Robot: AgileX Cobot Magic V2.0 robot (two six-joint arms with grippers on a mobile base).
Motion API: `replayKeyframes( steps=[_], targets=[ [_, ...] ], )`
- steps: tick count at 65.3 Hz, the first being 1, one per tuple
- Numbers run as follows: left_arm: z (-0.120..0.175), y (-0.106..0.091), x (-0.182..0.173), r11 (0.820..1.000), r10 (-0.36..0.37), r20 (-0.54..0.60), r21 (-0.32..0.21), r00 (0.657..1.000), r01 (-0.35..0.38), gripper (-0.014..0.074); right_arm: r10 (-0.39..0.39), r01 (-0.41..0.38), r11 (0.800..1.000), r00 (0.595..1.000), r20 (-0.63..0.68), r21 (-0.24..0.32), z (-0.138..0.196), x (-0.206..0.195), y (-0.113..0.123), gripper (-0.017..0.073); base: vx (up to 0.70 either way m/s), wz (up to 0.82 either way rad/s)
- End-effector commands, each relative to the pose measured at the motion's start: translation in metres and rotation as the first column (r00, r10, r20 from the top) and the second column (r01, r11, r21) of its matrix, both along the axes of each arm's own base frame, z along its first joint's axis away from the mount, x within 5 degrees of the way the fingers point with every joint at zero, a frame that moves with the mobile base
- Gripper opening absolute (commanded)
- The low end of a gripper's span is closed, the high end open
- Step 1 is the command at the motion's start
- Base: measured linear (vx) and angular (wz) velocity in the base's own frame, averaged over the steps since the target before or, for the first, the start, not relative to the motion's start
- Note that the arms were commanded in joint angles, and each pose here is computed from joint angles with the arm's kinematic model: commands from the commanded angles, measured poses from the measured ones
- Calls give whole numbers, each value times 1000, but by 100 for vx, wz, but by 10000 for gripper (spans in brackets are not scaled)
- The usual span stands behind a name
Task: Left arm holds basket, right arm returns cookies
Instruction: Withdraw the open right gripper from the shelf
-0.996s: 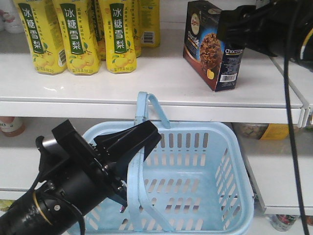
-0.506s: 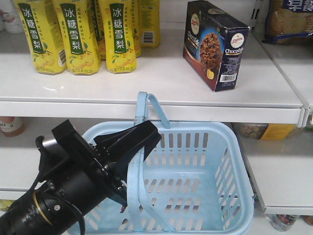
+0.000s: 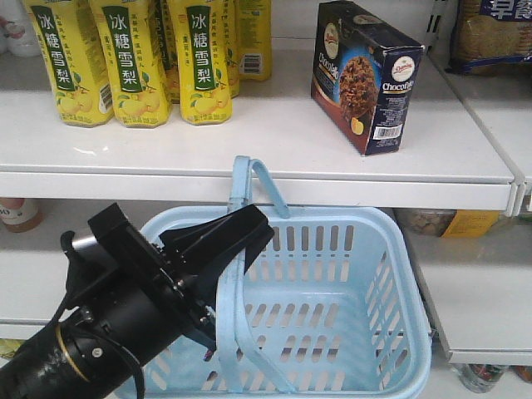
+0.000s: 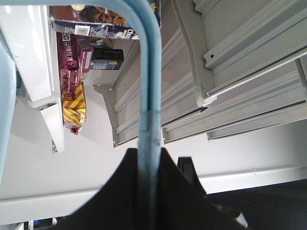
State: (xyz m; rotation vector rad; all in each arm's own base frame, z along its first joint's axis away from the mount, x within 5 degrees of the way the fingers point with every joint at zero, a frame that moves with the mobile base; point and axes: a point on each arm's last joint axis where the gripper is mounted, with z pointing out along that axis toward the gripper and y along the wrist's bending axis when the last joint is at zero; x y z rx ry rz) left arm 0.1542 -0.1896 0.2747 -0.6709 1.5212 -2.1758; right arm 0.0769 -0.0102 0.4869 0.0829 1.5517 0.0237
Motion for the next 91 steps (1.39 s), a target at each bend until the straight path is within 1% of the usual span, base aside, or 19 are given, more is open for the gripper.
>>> replayKeyframes(
  steps=[1,5,12,16,26,40,50,58,91],
  targets=[
    [27,5,-2,989,23,111,-150,994,-6,0,-25,25,1000,997,71,-1,10,-19,-11,-6,0,0],
    [27,5,-2,989,23,111,-150,994,-6,0,-39,37,999,997,65,19,7,-32,-18,-3,0,0],
    [27,5,-2,989,23,111,-150,994,-6,0,-30,31,999,997,71,-12,-7,-49,-25,-3,0,0],
    [27,5,-2,989,23,111,-150,994,-6,0,-11,12,1000,998,62,-15,-22,-57,-28,-3,0,0],
    [27,5,-2,989,23,111,-150,994,-6,0,33,-35,999,998,47,26,-57,-74,-32,-3,0,0],
    [27,5,-2,989,23,111,-150,994,-6,0,51,-51,999,999,10,-7,-107,-79,-33,-3,0,0],
    [27,5,-2,989,23,111,-150,994,-6,0,54,-55,998,998,-27,-20,-132,-76,-31,-3,0,0],
    [27,5,-2,989,23,111,-150,994,-6,0,56,-57,998,997,-46,-21,-137,-74,-30,-3,0,0],
    [27,5,-2,989,23,111,-150,994,-6,0,59,-59,998,997,-46,-18,-136,-74,-29,-3,0,0]
  ],
)
